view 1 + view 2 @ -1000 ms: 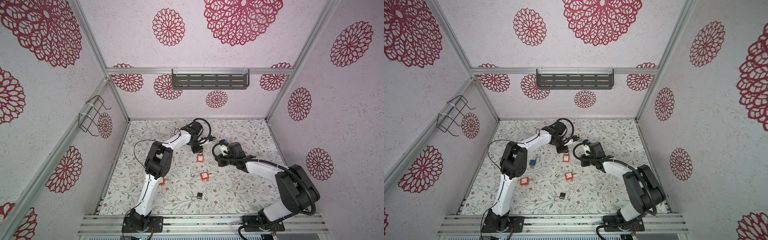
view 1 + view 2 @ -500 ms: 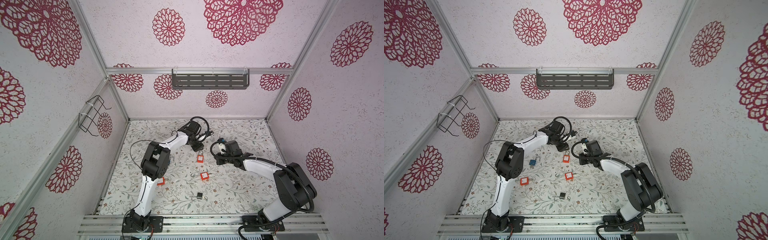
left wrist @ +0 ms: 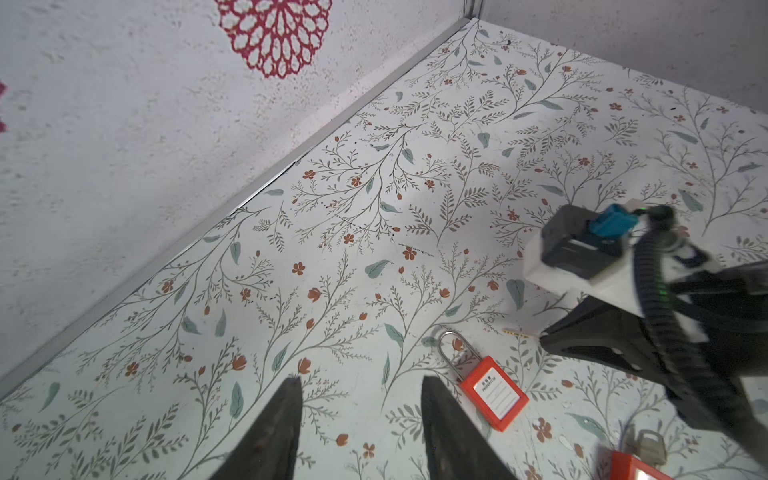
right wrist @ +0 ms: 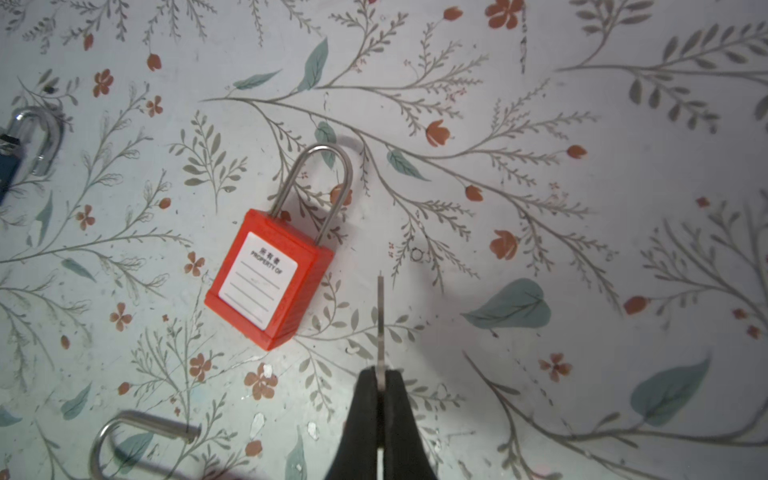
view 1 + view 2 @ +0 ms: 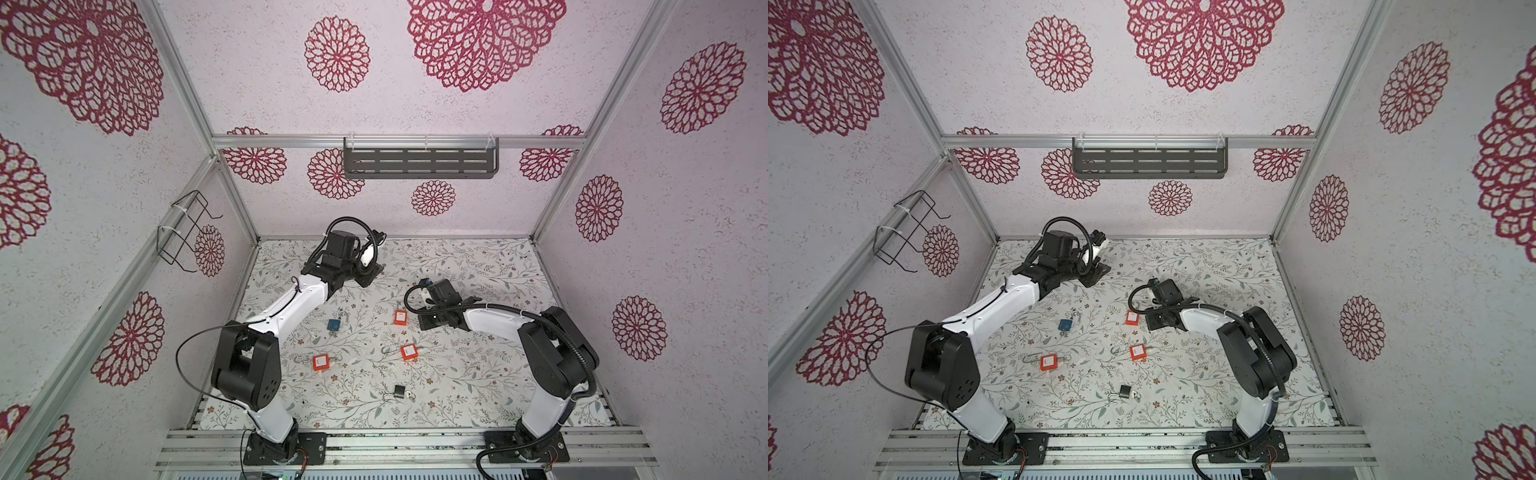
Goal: Lock with the key
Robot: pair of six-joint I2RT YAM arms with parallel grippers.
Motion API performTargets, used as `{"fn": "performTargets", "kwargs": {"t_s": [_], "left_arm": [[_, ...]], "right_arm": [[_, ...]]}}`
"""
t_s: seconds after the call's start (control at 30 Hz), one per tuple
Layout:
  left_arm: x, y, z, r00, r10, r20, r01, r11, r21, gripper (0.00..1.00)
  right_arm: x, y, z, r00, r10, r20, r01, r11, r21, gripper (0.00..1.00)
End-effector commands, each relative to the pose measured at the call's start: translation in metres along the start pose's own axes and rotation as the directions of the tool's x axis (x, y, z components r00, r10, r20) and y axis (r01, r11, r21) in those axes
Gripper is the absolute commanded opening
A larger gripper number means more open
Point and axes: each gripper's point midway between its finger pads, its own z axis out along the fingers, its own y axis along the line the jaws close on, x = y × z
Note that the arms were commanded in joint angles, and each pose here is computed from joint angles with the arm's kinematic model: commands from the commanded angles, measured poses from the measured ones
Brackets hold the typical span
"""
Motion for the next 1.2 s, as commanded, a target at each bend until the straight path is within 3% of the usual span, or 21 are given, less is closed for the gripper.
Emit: {"fn": "performTargets", "kwargs": {"t_s": [0.0, 0.2, 0.3, 0.5, 0.63, 0.77, 0.87, 0.97, 1.03, 1.17], "left_arm": [[-0.001, 0.003, -0.022, 0.996, -0.085, 0.011, 0.085, 0.996, -0.023, 0.49], [0.007, 0.0, -0.049, 0.994, -0.066, 0.09, 0.072, 0.995, -0.073, 0.5], [0.005, -0.01, -0.059, 0.992, -0.041, 0.119, 0.045, 0.998, -0.037, 0.49], [0.001, -0.006, -0.072, 0.986, -0.043, 0.161, 0.057, 0.995, -0.08, 0.5], [-0.003, -0.009, -0.082, 0.98, -0.014, 0.199, 0.032, 0.995, -0.089, 0.53], [-0.007, -0.01, -0.091, 0.972, 0.001, 0.235, 0.024, 0.995, -0.101, 0.55], [-0.007, -0.017, -0.094, 0.969, -0.002, 0.248, 0.019, 0.998, -0.066, 0.51], [-0.004, -0.02, -0.094, 0.963, -0.033, 0.268, 0.048, 0.998, -0.048, 0.51], [0.001, -0.019, -0.092, 0.96, -0.055, 0.275, 0.071, 0.996, -0.048, 0.53], [0.006, -0.019, -0.091, 0.957, -0.094, 0.274, 0.109, 0.993, -0.038, 0.59]], "right_arm": [[-0.003, -0.002, 0.0, 1.0, -0.007, -0.024, 0.008, 0.999, 0.048, 0.0], [0.002, 0.003, 0.01, 0.997, -0.037, -0.069, 0.042, 0.997, 0.069, 0.01], [0.005, 0.006, 0.015, 0.994, -0.051, -0.093, 0.057, 0.996, 0.067, 0.03], [0.003, 0.005, 0.014, 0.995, -0.061, -0.083, 0.068, 0.993, 0.093, 0.2], [-0.006, 0.005, 0.001, 0.997, -0.074, -0.012, 0.075, 0.992, 0.097, 0.31], [-0.024, 0.009, -0.031, 0.982, -0.138, 0.132, 0.126, 0.988, 0.092, 0.37], [-0.04, 0.019, -0.072, 0.921, -0.269, 0.281, 0.252, 0.963, 0.095, 0.38], [-0.036, 0.035, -0.111, 0.799, -0.439, 0.411, 0.444, 0.892, 0.088, 0.46], [-0.017, 0.04, -0.122, 0.712, -0.569, 0.412, 0.586, 0.804, 0.1, 0.53], [0.018, 0.036, -0.115, 0.594, -0.751, 0.288, 0.766, 0.638, 0.084, 0.58]]}}
